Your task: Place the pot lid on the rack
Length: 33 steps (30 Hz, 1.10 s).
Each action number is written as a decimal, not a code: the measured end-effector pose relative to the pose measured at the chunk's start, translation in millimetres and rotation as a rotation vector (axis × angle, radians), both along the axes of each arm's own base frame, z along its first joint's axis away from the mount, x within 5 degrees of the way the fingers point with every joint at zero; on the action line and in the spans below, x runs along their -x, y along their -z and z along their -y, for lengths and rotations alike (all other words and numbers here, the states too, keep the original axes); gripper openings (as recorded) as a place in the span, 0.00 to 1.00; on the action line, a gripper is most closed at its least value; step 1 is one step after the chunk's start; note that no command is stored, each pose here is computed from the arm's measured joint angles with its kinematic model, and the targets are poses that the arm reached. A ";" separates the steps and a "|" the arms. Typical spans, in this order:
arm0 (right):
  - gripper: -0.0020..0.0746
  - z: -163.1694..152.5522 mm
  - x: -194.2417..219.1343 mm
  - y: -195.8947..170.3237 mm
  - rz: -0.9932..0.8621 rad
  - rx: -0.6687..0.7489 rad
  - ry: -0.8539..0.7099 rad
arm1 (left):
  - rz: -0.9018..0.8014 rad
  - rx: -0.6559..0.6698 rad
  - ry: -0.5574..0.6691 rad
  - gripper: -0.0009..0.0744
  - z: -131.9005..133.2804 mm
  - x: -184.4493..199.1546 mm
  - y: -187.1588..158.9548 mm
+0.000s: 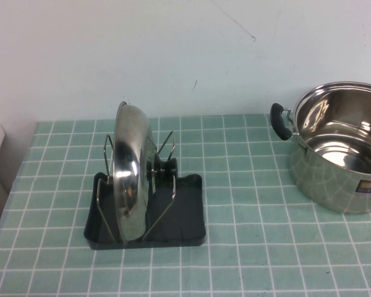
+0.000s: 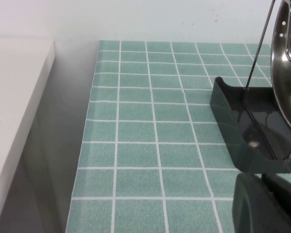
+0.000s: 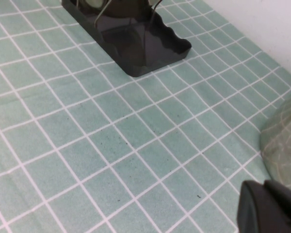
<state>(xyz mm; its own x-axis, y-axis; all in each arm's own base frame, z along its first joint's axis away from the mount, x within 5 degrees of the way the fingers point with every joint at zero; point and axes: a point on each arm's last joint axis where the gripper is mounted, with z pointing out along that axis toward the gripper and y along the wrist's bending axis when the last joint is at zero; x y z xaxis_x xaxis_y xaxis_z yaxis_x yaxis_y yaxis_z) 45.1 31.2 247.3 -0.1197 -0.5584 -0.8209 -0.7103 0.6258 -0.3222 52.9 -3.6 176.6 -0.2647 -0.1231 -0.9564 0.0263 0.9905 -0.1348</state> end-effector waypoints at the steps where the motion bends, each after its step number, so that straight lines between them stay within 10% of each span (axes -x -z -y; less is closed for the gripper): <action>1: 0.02 0.0 0.0 0.0 0.000 0.000 0.000 | 0.000 0.000 0.000 0.01 0.0 0.0 0.0; 18: 0.02 -1.7 -4.7 -10.8 0.193 0.038 -0.033 | 0.000 -0.005 0.002 0.01 0.0 0.0 0.0; 33: 0.02 32.1 -15.1 14.9 0.276 -0.089 0.663 | 0.000 -0.006 0.002 0.01 0.0 0.0 0.0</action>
